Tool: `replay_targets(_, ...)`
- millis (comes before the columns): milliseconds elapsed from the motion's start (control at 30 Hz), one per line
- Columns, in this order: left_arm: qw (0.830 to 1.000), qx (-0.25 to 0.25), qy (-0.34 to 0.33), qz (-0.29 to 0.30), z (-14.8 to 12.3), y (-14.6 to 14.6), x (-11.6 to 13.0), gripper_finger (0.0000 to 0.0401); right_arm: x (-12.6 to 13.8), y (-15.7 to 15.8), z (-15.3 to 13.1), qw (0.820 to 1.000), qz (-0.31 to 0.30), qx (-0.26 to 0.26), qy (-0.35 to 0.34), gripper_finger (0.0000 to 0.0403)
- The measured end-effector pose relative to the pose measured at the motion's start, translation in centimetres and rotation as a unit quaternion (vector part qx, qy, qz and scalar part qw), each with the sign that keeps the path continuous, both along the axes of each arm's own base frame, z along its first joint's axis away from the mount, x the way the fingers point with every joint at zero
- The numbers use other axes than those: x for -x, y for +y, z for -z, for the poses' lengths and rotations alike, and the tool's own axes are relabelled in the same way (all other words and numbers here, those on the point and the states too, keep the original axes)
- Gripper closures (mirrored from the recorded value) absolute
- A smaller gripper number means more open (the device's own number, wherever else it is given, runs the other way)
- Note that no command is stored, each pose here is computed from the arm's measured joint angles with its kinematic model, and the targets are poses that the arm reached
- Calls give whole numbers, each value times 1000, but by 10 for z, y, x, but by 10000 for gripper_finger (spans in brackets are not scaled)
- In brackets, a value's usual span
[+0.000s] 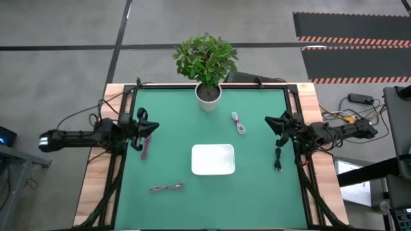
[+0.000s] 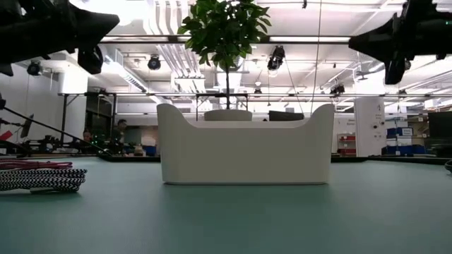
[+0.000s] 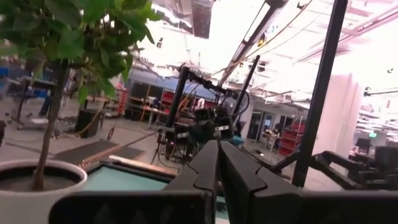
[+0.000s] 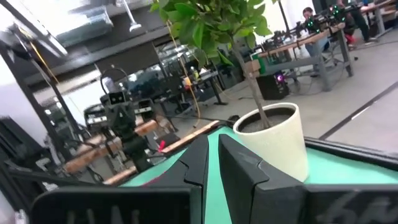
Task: Pick and place USB-C Cables
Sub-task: Put the white charger cable into the white bin
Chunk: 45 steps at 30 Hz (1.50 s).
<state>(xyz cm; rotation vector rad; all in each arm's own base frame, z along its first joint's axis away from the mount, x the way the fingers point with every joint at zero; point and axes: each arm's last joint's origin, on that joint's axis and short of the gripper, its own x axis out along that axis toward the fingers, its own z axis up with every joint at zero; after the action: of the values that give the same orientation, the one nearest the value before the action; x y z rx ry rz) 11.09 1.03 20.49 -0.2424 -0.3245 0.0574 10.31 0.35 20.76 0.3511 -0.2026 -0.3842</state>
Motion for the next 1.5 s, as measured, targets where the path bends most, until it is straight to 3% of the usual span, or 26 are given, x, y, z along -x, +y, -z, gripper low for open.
replay_targets(300, 998, 54, 1, 15, 4, 1, -10, 401, -17, -1, -41, 998, 33, 43, 39, 376)
replay_targets(633, 997, 67, 27, -40, 11, 5, -20, 401, -56, -8, -77, 983, 72, 82, 151, 376)
replay_targets(1033, 996, 71, 35, -51, 14, 6, -28, 401, -91, -25, -87, 961, 99, 82, 246, 376)
replay_targets(1233, 995, 72, 46, -52, 16, 7, -30, 401, -113, -36, -93, 960, 59, 38, 270, 376)
replay_targets(1400, 994, 72, 56, -53, 18, 7, -31, 401, -126, -49, -94, 940, 60, -18, 334, 376)
replay_targets(1500, 994, 71, 60, -53, 20, 7, -32, 401, -132, -56, -90, 916, 62, -59, 393, 376)
